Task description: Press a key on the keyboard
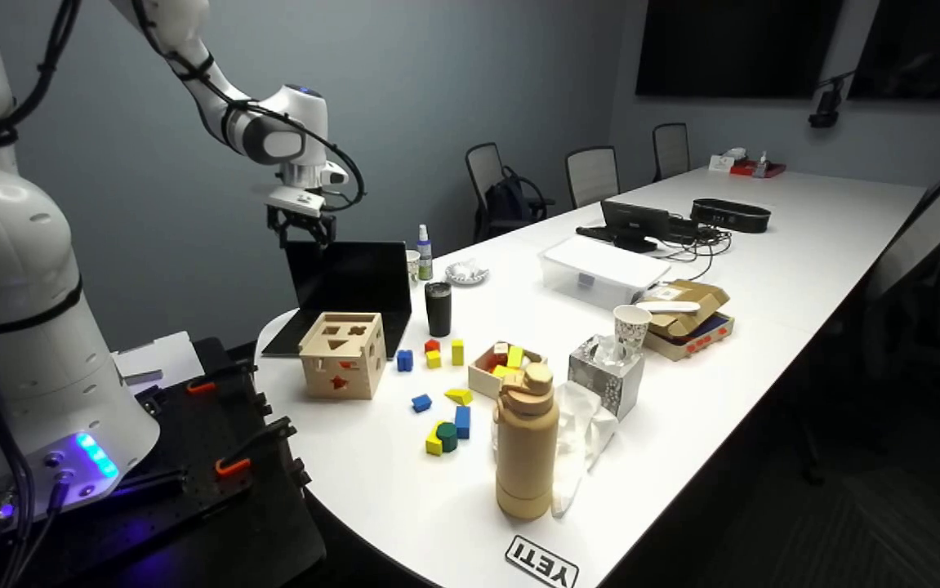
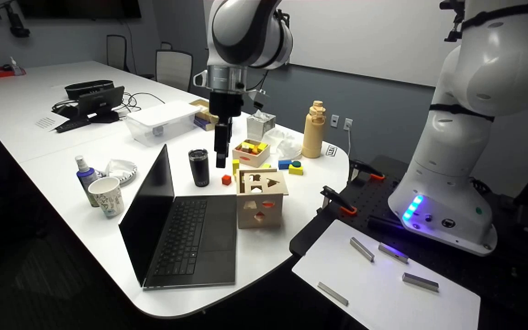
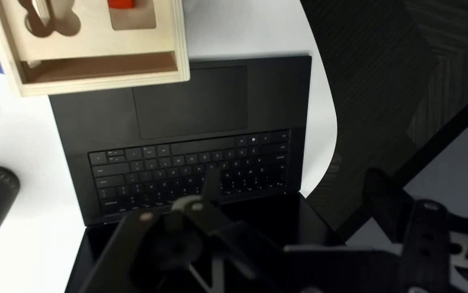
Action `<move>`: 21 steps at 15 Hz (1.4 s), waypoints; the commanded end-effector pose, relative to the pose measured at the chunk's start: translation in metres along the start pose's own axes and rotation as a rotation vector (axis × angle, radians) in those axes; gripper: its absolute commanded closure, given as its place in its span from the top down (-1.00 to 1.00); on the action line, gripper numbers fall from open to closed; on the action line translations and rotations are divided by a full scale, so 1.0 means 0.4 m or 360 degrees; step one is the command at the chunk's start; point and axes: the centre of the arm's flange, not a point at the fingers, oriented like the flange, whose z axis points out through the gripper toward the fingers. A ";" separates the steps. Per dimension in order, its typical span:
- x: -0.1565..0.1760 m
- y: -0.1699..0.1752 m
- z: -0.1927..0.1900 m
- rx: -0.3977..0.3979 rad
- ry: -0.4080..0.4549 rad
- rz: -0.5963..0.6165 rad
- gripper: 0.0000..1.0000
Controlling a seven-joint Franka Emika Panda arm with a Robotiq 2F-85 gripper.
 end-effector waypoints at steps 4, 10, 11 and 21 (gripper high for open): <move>0.104 0.038 0.210 0.0080 0.0093 -0.0196 -0.33; 0.153 0.065 0.409 0.0164 -0.0004 -0.0224 -1.00; 0.154 0.070 0.443 0.0170 -0.0026 -0.0227 -1.00; 0.212 0.082 0.618 0.0195 -0.0056 -0.0293 -1.00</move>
